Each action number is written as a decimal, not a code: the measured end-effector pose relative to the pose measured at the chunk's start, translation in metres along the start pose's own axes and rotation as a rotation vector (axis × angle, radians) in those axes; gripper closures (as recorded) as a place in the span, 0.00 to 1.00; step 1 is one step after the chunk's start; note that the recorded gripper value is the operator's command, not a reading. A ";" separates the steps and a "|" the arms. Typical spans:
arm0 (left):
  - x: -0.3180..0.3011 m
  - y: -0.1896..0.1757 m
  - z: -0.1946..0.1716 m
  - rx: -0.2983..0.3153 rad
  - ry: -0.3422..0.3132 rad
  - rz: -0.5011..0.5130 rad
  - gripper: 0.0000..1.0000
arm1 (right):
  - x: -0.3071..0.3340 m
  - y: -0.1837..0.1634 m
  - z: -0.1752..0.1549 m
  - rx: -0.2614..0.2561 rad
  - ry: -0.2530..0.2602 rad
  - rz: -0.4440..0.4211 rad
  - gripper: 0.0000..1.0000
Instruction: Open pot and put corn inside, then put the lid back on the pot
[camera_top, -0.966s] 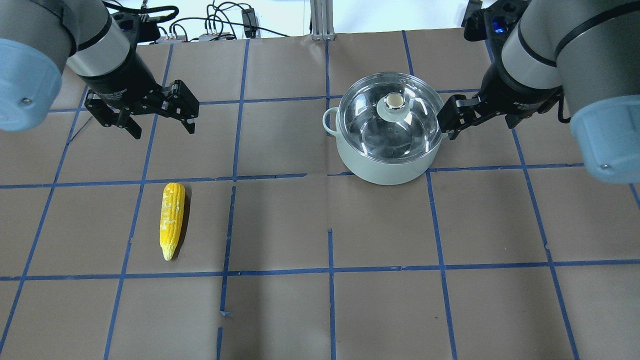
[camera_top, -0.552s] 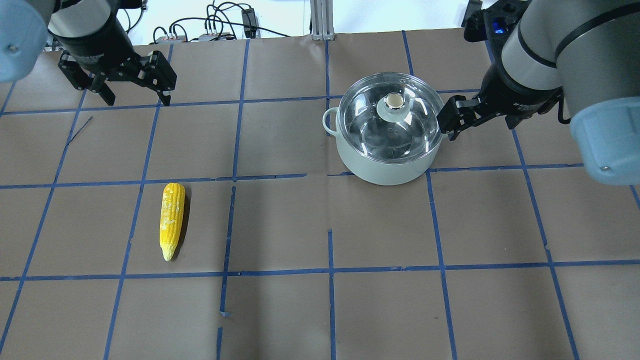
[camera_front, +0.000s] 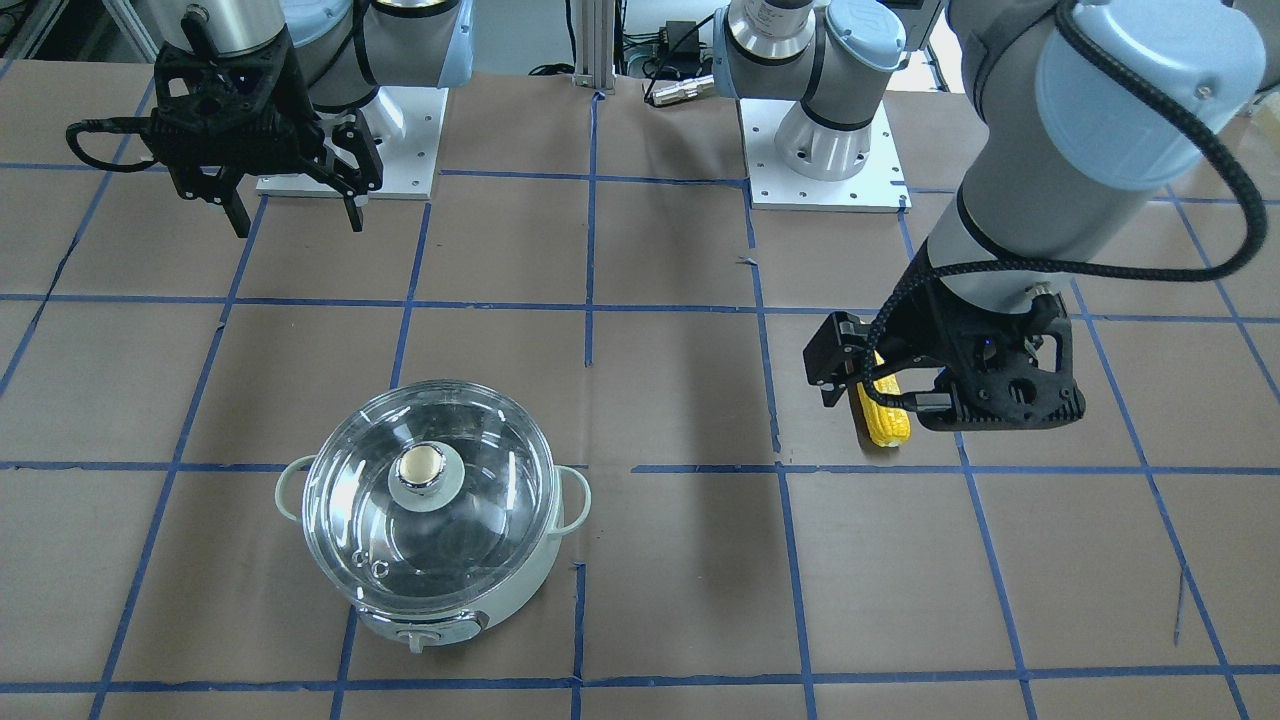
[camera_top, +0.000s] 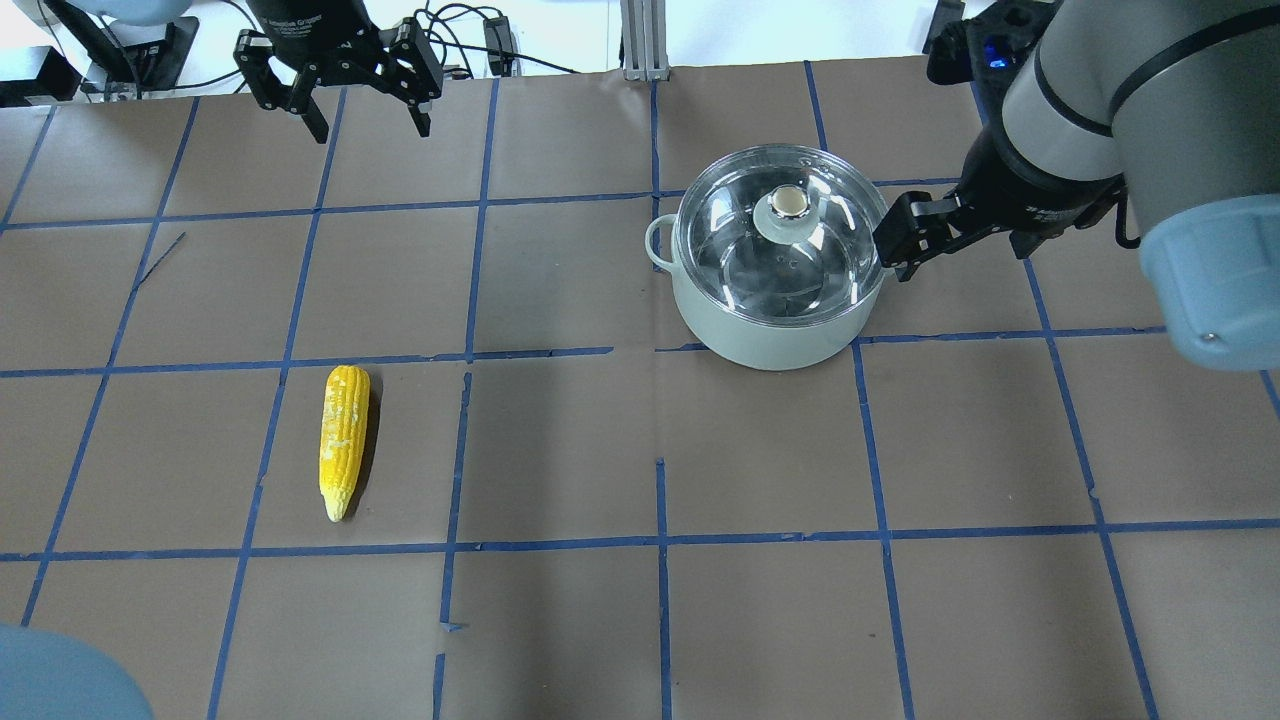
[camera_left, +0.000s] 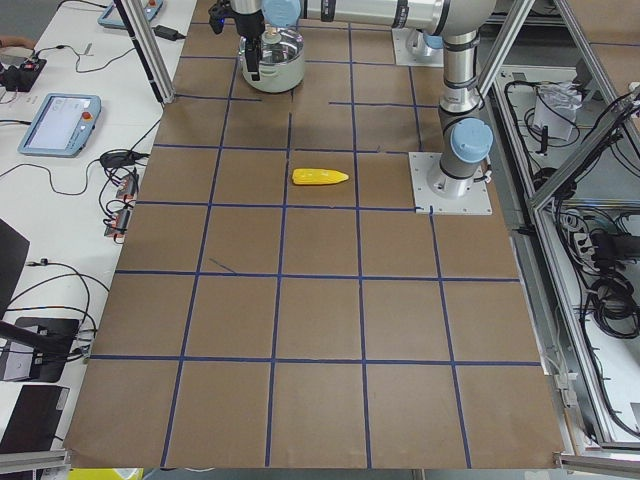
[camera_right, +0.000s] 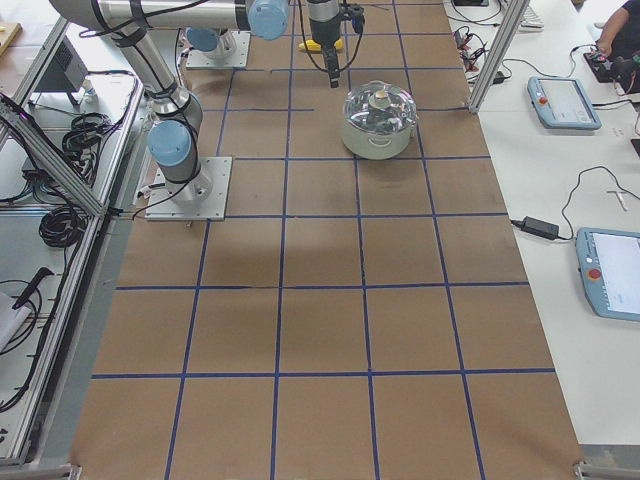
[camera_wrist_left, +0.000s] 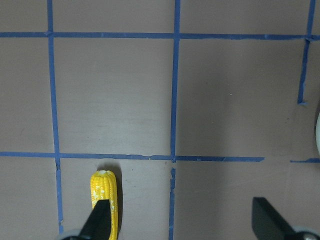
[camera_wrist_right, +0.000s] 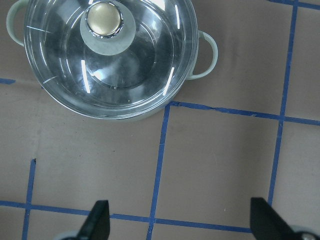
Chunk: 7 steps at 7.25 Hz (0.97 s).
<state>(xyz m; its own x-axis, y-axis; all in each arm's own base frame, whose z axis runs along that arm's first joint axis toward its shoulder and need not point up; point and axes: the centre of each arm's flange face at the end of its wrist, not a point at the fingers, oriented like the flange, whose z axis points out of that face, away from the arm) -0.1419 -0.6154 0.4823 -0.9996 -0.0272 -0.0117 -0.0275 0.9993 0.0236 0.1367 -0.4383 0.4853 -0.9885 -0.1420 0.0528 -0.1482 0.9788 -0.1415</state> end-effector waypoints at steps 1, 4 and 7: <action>-0.006 0.011 0.010 -0.010 0.005 0.008 0.00 | 0.000 0.000 0.000 -0.001 0.000 0.000 0.00; -0.029 0.020 0.013 0.030 0.006 0.017 0.00 | 0.000 0.000 0.000 -0.001 0.000 0.000 0.00; -0.031 0.012 0.024 0.038 0.003 0.023 0.00 | 0.000 0.000 0.001 -0.001 0.000 0.000 0.00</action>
<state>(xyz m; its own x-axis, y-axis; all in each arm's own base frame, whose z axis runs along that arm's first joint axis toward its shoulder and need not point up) -0.1110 -0.6017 0.4586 -1.0000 -0.0044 -0.0086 -0.0043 0.9999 -0.0139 0.1367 -0.4383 0.4846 -0.9885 -0.1419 0.0527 -0.1481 0.9790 -0.1402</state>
